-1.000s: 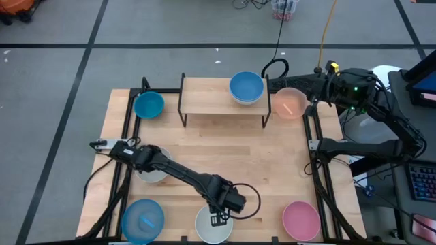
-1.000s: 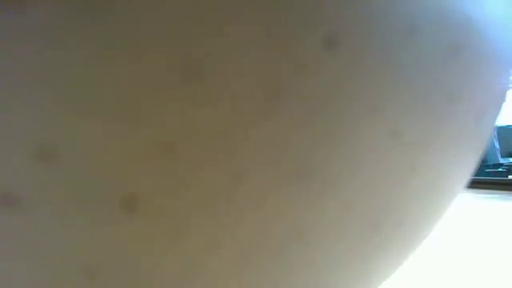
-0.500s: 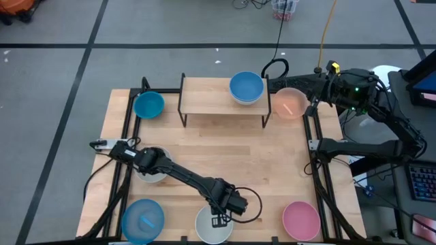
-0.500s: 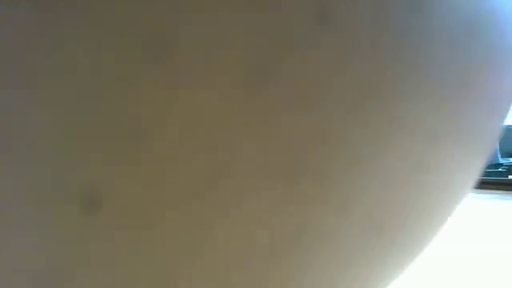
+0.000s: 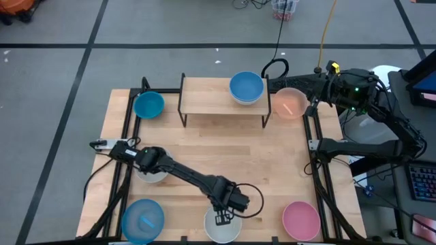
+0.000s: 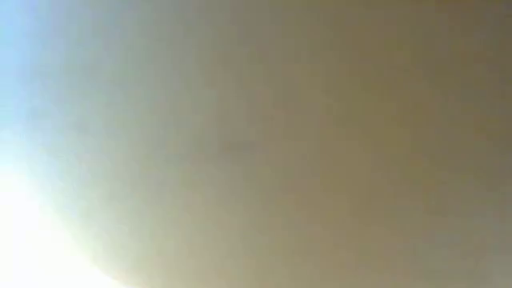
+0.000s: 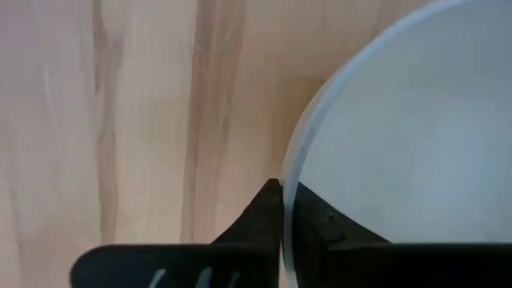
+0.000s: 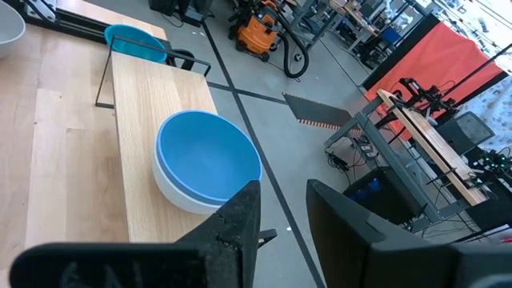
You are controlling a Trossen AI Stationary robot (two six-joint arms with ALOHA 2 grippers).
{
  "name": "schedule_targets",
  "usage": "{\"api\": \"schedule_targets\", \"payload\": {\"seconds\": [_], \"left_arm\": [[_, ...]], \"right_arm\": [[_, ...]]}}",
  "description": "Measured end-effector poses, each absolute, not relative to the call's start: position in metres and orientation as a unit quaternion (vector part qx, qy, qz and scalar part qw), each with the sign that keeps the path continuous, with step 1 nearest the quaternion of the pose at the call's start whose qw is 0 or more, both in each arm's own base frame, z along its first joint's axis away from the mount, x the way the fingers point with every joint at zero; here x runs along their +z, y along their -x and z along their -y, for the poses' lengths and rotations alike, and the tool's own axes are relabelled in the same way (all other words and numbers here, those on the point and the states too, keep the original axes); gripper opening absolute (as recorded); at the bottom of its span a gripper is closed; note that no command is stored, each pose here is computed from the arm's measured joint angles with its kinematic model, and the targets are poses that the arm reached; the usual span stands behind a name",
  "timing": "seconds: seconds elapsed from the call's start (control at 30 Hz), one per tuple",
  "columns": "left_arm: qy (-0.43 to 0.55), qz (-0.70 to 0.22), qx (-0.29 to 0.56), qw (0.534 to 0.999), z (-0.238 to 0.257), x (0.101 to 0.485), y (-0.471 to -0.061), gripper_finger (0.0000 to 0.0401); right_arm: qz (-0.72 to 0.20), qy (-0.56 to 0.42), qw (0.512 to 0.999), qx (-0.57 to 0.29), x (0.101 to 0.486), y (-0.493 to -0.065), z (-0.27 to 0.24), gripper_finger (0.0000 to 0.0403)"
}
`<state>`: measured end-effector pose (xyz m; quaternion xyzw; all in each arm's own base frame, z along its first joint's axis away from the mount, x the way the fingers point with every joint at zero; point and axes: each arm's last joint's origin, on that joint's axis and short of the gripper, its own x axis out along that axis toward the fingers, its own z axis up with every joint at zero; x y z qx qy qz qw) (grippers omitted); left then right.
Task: Place and stack bowls onto a shelf
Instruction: Stack the white bowl on top of the blue bowl on the shelf
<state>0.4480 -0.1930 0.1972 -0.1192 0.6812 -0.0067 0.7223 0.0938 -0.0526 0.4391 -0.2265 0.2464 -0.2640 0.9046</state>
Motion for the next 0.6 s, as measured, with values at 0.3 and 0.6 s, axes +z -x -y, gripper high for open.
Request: {"api": "schedule_targets", "payload": {"seconds": [0.3,0.6], "left_arm": [[0.143,-0.683,0.027,0.715,0.148,0.228,-0.447,0.0007],[0.214,-0.574,0.118,0.782,0.062,0.336,-0.417,0.0006]], "right_arm": [[-0.246,0.227,0.904,-0.264,0.439,-0.094,0.053,0.0095],[-0.246,0.226,0.904,-0.265,0.439,-0.093,0.052,0.0095]]}}
